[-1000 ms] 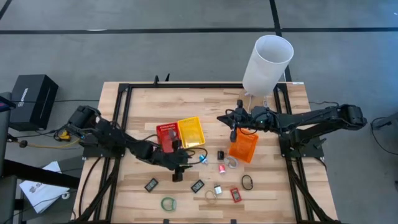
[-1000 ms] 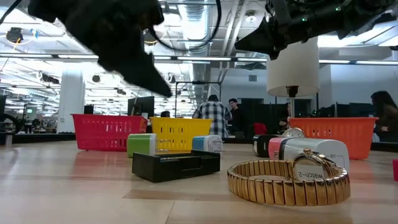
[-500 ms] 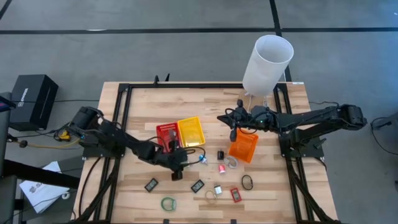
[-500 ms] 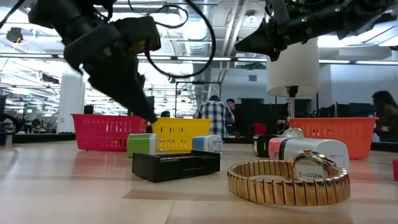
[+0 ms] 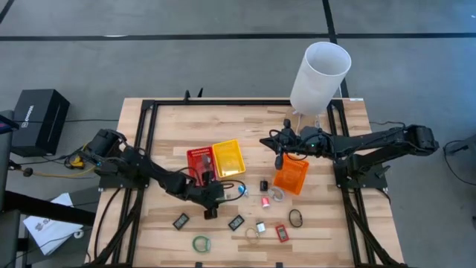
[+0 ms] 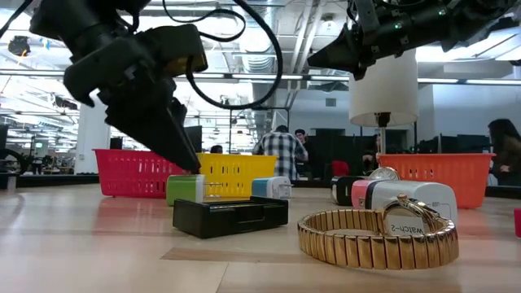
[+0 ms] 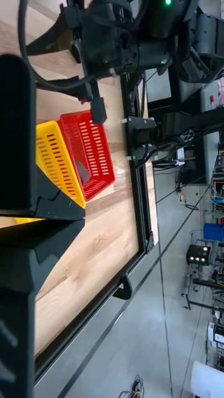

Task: Pick & Place Office items
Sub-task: Put the green charger adapter into the yellow bin

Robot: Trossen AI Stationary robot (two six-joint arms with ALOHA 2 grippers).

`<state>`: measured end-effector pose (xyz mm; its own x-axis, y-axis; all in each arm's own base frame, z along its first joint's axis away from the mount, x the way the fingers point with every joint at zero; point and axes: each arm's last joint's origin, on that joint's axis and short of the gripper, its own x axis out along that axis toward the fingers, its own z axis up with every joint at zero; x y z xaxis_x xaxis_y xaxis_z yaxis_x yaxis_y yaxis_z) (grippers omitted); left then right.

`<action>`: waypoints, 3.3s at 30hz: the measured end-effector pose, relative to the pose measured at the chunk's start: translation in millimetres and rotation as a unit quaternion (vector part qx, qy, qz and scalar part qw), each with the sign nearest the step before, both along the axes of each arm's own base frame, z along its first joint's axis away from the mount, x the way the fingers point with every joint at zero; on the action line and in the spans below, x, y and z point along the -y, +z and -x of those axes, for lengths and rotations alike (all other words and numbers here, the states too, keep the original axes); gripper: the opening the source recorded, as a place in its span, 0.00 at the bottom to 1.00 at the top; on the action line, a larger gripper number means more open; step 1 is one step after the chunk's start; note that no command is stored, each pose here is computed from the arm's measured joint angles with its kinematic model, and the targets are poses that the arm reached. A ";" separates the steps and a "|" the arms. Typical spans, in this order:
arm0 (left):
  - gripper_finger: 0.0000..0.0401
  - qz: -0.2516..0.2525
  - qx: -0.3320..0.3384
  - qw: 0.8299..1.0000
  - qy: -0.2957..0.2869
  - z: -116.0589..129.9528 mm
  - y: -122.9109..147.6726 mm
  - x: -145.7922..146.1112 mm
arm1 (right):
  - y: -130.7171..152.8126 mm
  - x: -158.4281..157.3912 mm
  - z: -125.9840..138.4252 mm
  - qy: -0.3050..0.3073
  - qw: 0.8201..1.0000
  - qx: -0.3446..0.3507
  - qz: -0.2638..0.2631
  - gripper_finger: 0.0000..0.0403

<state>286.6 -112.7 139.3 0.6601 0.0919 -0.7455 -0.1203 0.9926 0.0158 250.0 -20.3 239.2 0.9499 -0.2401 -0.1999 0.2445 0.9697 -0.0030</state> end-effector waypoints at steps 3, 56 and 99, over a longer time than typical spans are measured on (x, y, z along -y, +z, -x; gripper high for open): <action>0.47 -0.004 -0.011 1.000 -0.001 -0.4 -6.5 0.9 | 0.0 0.0 0.0 0.000 1.000 0.000 0.000 0.00; 0.34 -0.113 0.095 0.989 0.024 -24.8 68.4 -61.0 | -2.4 0.0 0.5 0.000 1.000 -0.013 -0.001 0.00; 0.41 -0.091 0.089 0.984 0.122 1.7 4.5 -126.7 | 1.0 2.1 0.0 -0.008 1.000 0.009 -0.017 0.00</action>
<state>284.9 14.0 143.8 0.7202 0.3849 -0.5772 -0.3716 0.9166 0.1476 250.0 -22.4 240.2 0.9497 -0.2482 -0.1907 0.2592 0.9652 0.0346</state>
